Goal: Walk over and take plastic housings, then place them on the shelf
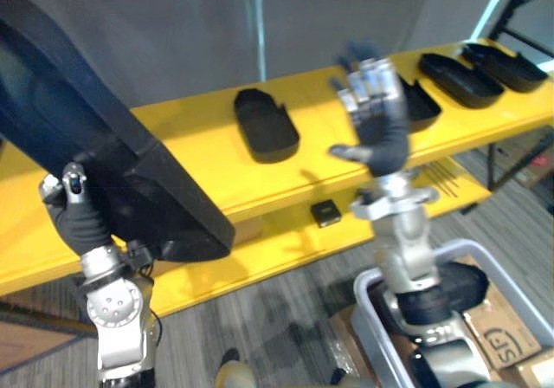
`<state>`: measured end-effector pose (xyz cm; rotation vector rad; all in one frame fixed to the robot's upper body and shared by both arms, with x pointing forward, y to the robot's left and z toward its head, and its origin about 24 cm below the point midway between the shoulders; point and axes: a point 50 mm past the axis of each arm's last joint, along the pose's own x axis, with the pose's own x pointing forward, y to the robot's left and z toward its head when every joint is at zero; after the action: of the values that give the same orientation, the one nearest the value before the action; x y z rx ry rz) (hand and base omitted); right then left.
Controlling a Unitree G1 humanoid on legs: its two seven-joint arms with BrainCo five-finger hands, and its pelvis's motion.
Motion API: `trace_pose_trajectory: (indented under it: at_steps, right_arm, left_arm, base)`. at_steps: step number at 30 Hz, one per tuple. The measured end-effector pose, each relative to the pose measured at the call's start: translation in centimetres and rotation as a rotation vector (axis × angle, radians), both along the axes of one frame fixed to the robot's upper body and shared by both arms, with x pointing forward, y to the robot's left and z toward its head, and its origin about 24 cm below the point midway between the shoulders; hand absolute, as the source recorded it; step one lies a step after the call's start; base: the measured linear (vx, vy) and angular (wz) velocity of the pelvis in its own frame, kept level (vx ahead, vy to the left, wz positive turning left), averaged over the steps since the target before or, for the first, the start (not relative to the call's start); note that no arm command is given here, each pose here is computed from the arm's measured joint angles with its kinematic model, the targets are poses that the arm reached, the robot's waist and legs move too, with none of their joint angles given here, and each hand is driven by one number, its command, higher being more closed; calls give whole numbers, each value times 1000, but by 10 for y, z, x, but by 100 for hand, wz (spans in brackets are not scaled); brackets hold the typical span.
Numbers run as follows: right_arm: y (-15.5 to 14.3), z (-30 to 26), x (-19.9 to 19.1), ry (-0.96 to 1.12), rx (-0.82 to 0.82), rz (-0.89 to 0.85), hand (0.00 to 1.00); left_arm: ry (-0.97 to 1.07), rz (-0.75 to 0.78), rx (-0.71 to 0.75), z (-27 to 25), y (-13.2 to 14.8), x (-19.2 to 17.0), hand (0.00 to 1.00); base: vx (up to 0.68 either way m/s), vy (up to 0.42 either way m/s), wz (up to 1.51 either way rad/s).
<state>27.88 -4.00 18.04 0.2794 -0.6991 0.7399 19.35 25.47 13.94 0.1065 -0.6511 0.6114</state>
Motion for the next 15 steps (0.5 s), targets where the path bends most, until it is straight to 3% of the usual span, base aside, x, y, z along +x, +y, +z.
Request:
trace_pose_trajectory:
  at_steps: [4,11,15]
  right_arm:
    - [40,-13,-10,17,-120,99,0]
    - [43,-22,0,82,-140,72,0]
    - [33,-37,3,144,-153,-24,0]
  left_arm:
    - [101,93,33,-14,16,-20,100]
    - [207,166,-2,-35,23,-43,100]
    - [191,32,-41,-37,7,-31,100]
  base:
    - [15,40,43]
    - [77,-3,7]
    - [45,-22,60]
